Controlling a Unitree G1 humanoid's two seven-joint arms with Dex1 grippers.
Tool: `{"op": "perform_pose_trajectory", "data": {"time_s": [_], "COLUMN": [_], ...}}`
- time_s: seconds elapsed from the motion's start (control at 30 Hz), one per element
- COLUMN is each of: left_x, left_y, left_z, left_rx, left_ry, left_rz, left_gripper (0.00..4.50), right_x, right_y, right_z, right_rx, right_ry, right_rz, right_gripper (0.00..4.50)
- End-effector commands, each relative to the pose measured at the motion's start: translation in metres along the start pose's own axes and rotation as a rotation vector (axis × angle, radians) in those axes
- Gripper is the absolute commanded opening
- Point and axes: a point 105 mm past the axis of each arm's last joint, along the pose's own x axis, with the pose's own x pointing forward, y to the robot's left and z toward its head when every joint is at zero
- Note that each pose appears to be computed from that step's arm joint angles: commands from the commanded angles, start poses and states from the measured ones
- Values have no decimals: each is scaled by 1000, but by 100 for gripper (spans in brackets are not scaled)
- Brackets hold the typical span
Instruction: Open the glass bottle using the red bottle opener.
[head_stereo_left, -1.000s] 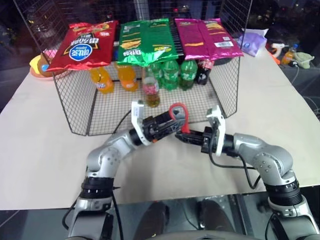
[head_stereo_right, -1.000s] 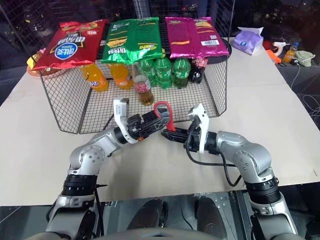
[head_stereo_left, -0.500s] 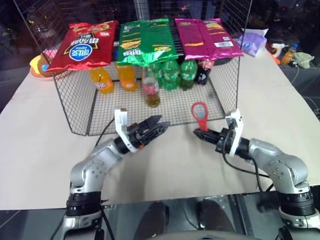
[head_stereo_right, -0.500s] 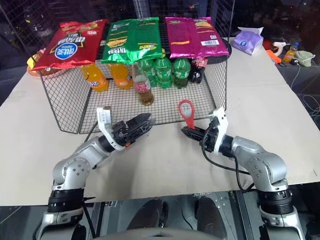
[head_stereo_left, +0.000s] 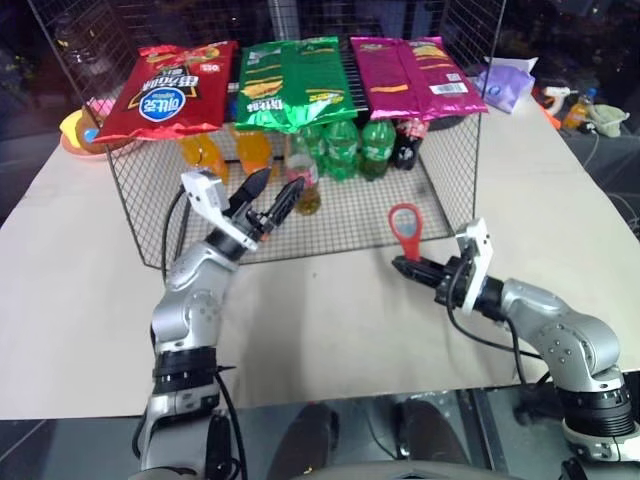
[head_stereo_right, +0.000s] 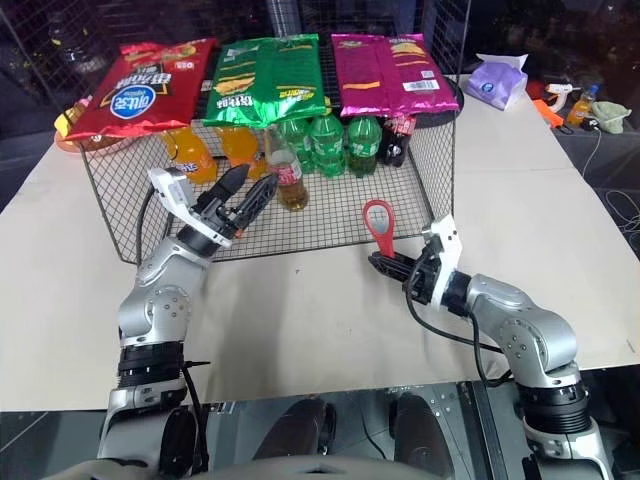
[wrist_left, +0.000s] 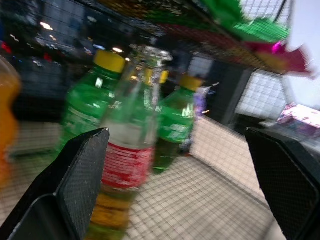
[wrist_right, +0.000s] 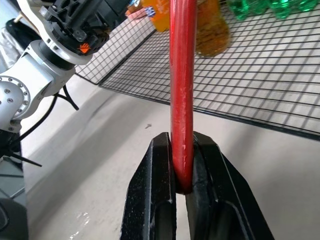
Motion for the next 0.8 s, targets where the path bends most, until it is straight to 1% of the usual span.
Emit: {"op": "perform_pose_trajectory", "data": {"time_s": [0.03, 0.17, 0.3, 0.43, 0.6, 0.8], "left_x": [14, 25, 40, 54, 67, 72], "left_y": [-2, 8, 13, 13, 12, 16], "left_z": [4, -2, -11, -20, -37, -38], "left_rx": [119, 192, 231, 242, 198, 207], "left_ry": [-39, -45, -22, 2, 60, 63], "left_rz": [4, 62, 75, 76, 76, 97], "left_gripper": [447, 447, 447, 447, 447, 447], "right_x": [-3, -3, -3, -2, -1, -4], "right_y": [5, 5, 6, 6, 8, 6], "right_z": [10, 9, 8, 7, 3, 1], "right_rx": [-37, -39, -44, -51, -72, -85], "right_ry": [-42, -40, -39, -34, -13, -8], "right_rz": [7, 5, 2, 0, 4, -11], "right_gripper": [0, 0, 0, 0, 0, 0]}}
